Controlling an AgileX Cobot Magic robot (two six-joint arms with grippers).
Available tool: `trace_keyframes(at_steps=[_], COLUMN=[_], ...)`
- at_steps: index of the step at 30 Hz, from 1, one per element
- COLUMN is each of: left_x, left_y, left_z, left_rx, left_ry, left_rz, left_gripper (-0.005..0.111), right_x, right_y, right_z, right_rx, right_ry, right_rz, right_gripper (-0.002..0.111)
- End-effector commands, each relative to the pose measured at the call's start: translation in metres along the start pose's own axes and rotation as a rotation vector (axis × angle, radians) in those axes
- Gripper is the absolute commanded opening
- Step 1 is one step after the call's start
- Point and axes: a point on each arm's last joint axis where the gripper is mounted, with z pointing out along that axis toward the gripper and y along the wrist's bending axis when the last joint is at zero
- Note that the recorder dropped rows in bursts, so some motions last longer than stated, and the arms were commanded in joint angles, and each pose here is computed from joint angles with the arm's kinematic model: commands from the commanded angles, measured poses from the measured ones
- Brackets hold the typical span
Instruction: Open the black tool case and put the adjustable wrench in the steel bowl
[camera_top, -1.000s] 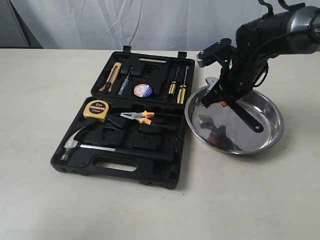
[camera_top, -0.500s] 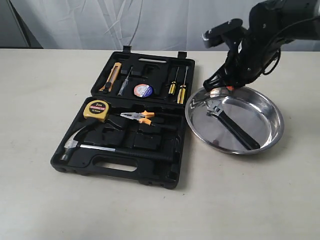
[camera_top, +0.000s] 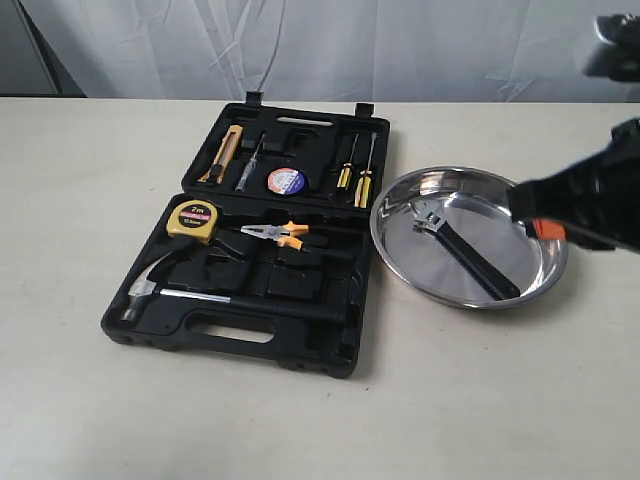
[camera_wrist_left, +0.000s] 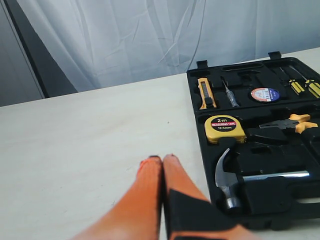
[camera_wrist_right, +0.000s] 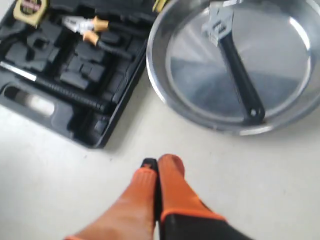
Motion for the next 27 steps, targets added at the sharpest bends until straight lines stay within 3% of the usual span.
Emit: trace_keyframes(at_steps=[1,7,11,19,23,27], left_x=[-0.002,-0.002,-0.002,-0.002,-0.002,-0.002], left_y=[0.0,0.0,0.0,0.0,0.0,0.0], left_z=[0.0,0.0,0.0,0.0,0.0,0.0], left_rx=[0.003,0.003,0.003,0.003,0.003,0.003], left_ry=[-0.013,-0.013,-0.013,-0.013,-0.013,-0.013], left_rz=[-0.004,-0.004,-0.004,-0.004,-0.004,-0.004], left_gripper=[0.0,0.0,0.0,0.0,0.0,0.0], right_x=[0.024,0.028,0.022,0.114,0.14,0.151], right_y=[0.004,0.007,0.0,-0.037,-0.051,-0.052], right_z=[-0.019,-0.031,-0.03,-0.007,-0.006,-0.008], right_rx=[-0.035,-0.06,-0.047,0.042,0.144,0.158], right_ry=[0.114,0.07,-0.285,-0.759,-0.882,-0.945], right_rz=[0.01,0.01,0.013,0.007,0.055,0.039], right_gripper=[0.0,0.0,0.0,0.0,0.0,0.0])
